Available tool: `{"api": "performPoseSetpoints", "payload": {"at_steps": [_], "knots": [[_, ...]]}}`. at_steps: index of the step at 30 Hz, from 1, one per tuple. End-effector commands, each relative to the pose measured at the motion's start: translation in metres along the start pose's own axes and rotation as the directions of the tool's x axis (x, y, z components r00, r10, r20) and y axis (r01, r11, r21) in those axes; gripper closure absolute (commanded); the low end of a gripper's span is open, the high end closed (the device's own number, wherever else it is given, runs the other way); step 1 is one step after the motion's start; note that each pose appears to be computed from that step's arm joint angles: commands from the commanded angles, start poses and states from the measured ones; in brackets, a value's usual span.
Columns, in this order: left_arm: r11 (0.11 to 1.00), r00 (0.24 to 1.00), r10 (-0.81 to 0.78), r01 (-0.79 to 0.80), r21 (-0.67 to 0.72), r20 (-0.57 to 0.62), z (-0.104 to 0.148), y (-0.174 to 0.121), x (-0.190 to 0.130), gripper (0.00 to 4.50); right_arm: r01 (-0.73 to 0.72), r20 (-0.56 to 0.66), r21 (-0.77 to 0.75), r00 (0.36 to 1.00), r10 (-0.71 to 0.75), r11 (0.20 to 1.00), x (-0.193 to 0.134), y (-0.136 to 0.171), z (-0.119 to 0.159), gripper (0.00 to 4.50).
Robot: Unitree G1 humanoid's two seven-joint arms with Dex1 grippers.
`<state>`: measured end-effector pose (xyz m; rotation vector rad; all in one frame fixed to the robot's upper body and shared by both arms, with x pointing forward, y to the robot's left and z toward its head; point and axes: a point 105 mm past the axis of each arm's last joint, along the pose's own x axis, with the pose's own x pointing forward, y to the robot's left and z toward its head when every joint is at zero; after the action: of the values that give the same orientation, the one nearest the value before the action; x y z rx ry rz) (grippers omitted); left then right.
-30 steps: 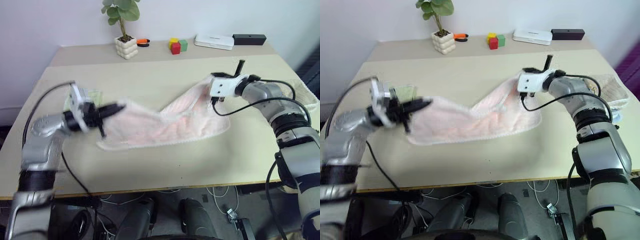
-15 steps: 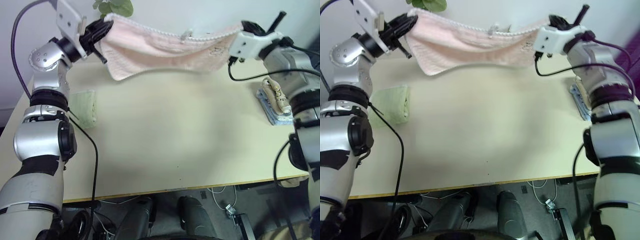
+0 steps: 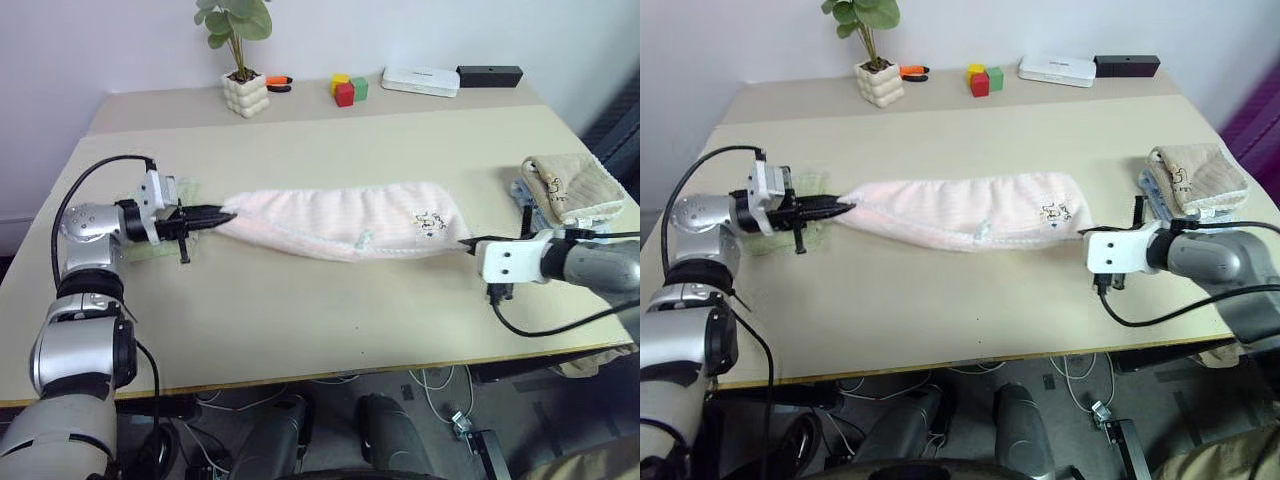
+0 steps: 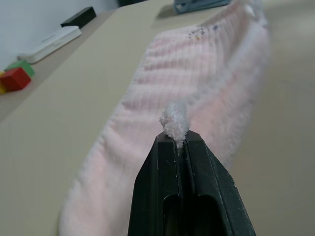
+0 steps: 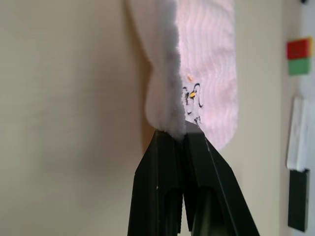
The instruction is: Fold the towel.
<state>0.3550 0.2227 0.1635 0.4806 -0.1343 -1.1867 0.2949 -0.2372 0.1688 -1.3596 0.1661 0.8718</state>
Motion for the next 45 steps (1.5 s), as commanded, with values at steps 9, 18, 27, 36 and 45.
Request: {"api": "performPoseSetpoints", "payload": {"at_steps": [9,18,27,36,45], "knots": [[0.98,0.993,-0.095,0.105,-0.169,0.065,0.014,-0.045,-0.03,4.5,-0.208,-0.003,0.037,0.978,0.209,0.977,-0.035,0.033,0.004,4.42],[0.972,0.994,-0.053,0.073,-0.224,0.094,0.022,-0.049,-0.036,4.5,-0.239,-0.009,0.087,0.971,0.241,0.967,-0.037,0.048,-0.007,4.42],[0.982,0.992,0.064,-0.043,-0.185,0.108,0.015,-0.026,-0.028,4.5,-0.102,0.02,-0.024,0.995,0.103,0.994,-0.007,0.004,0.0,4.42],[0.958,0.972,0.229,-0.215,-0.191,0.052,-0.004,-0.01,-0.021,4.5,-0.007,-0.02,-0.126,1.0,0.004,0.992,0.016,-0.03,-0.012,4.42],[0.906,0.933,0.358,-0.338,-0.253,0.035,-0.012,0.002,-0.015,4.5,0.039,0.019,-0.174,0.999,-0.036,0.984,0.045,-0.05,-0.008,4.42]]}}
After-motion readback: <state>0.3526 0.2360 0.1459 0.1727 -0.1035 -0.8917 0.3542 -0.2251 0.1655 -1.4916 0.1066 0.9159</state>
